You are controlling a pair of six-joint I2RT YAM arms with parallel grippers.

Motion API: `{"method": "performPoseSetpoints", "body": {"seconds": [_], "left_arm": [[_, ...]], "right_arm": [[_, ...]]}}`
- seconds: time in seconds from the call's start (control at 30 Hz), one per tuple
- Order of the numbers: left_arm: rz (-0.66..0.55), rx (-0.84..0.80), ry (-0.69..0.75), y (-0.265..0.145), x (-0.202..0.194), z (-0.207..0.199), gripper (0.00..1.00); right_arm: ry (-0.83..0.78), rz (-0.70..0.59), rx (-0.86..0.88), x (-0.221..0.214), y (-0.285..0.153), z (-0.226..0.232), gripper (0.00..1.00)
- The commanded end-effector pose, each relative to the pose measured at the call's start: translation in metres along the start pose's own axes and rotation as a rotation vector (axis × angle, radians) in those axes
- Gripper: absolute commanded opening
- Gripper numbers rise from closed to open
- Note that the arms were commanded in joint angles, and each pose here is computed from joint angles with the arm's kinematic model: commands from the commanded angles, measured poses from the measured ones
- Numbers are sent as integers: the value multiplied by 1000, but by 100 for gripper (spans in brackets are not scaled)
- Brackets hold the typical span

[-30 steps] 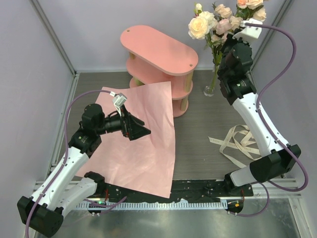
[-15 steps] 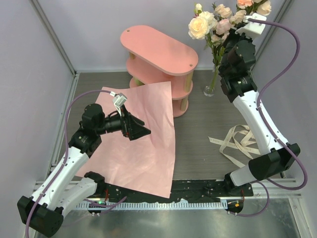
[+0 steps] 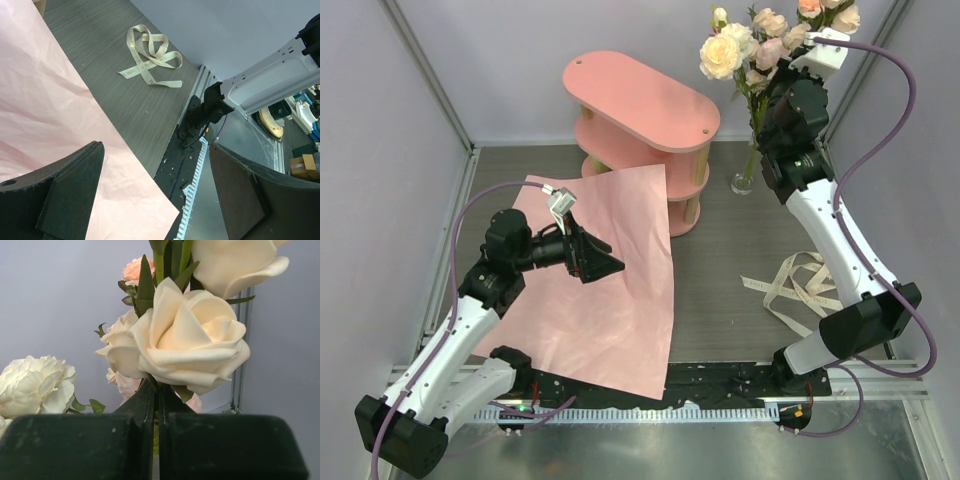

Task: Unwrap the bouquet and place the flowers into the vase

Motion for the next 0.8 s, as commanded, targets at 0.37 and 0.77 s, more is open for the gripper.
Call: {"method": "performPoseSetpoints", "body": {"seconds": [0.37, 0.77], "left_arm": [[-22, -24, 46, -2, 12, -11, 90], [-23, -22, 46, -2, 12, -11, 90]], "right_arm": [[24, 18, -141, -9, 10, -8, 1], [-17, 69, -216, -26, 17, -9, 1]]}}
Point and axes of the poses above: each gripper's point midway between its finger pads, its own y axis out along the fingers, its own z axis along the line the jaws close on, x = y × z, the point moved 4 cm from there along -y, back along the fingers, and after that the axes turned 2 degrees about -y, right-handed, at the moved point
